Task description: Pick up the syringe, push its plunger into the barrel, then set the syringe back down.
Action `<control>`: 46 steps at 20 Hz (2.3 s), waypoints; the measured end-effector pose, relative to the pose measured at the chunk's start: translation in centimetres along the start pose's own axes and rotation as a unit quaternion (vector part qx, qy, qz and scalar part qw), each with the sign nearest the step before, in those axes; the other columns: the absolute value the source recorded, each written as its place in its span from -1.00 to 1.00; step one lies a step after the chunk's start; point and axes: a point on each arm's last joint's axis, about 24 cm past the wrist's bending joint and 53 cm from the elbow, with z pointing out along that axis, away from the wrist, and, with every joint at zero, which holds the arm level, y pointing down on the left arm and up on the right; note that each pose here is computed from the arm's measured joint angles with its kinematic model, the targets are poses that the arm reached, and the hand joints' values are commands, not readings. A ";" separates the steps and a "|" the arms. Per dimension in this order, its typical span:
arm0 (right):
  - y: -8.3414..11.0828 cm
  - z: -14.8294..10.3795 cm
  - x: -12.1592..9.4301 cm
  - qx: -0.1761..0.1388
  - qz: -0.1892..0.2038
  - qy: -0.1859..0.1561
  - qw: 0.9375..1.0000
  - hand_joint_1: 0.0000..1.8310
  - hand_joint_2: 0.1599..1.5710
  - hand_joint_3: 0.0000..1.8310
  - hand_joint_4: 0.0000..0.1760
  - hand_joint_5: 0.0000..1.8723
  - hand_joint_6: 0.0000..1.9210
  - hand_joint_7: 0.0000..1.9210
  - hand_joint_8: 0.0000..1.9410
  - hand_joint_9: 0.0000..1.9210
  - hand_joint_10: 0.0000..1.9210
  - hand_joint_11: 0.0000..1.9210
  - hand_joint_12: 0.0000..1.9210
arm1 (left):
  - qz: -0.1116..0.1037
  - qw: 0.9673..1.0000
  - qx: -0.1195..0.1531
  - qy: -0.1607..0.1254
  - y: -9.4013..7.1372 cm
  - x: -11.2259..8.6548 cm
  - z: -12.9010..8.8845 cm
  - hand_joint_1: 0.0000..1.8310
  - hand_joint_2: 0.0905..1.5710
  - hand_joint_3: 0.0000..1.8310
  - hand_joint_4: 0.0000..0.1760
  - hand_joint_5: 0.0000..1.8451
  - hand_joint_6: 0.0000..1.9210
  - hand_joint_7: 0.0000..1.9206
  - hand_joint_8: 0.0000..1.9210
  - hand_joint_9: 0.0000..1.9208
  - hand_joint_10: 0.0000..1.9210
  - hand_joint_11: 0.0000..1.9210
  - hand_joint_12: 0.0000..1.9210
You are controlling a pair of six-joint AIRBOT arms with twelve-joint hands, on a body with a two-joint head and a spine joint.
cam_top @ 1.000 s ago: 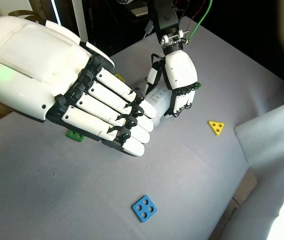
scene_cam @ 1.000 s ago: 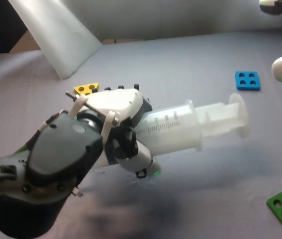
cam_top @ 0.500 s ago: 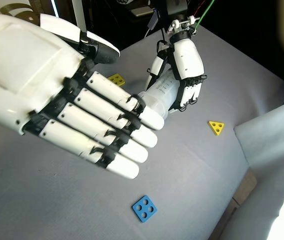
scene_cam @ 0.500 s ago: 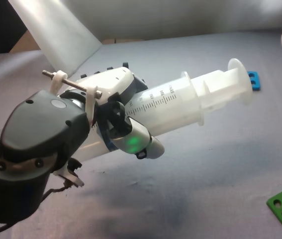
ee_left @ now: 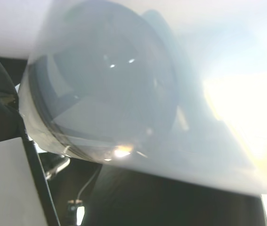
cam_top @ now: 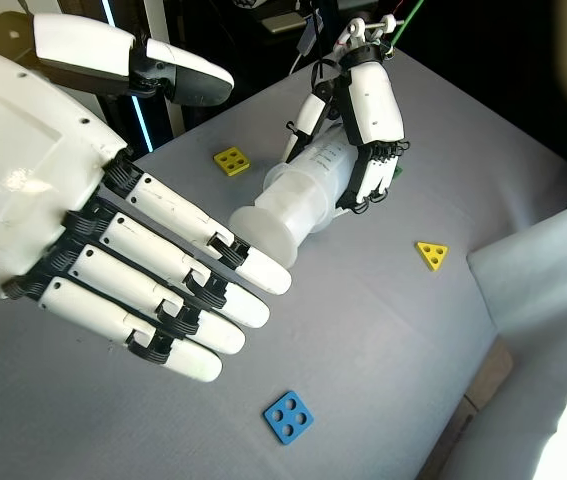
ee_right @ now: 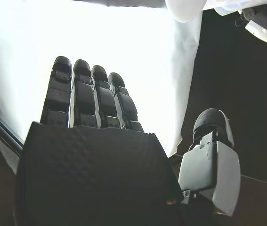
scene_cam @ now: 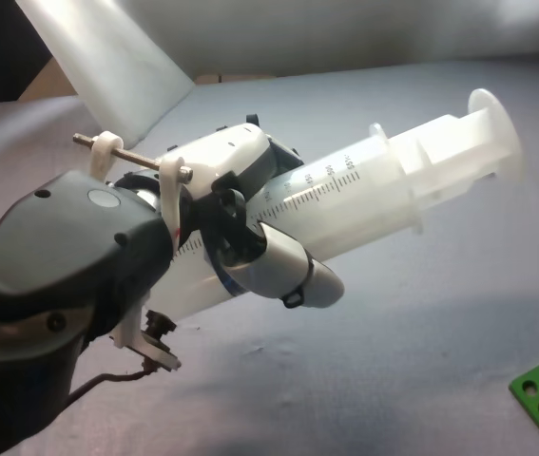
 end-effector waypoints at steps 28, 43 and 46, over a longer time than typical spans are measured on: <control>-2.3 -0.5 6.2 0.035 0.200 0.108 0.973 -1.00 0.19 -1.00 -1.00 -1.00 -1.00 -1.00 -1.00 -1.00 -1.00 -1.00 -1.00 | -0.020 1.000 0.017 0.003 -0.8 0.0 -0.1 0.51 0.35 -1.00 -1.00 0.06 0.01 0.16 -0.23 -0.05 0.22 -0.31 0.23; -1.9 0.3 9.1 0.040 0.230 0.145 0.962 -1.00 0.21 -1.00 -1.00 -1.00 -1.00 -1.00 -1.00 -1.00 -1.00 -1.00 -1.00 | -0.015 1.000 0.014 -0.012 -0.6 -0.9 -0.1 0.51 0.35 -1.00 -1.00 0.06 0.05 0.14 -0.21 -0.08 0.23 -0.38 0.28; -1.5 0.6 9.5 0.036 0.231 0.150 0.961 -1.00 0.21 -1.00 -1.00 -1.00 -1.00 -1.00 -1.00 -1.00 -1.00 -1.00 -1.00 | -0.016 1.000 0.011 -0.016 -0.5 -1.0 -0.1 0.51 0.35 -1.00 -1.00 0.05 0.07 0.13 -0.22 -0.06 0.22 -0.31 0.21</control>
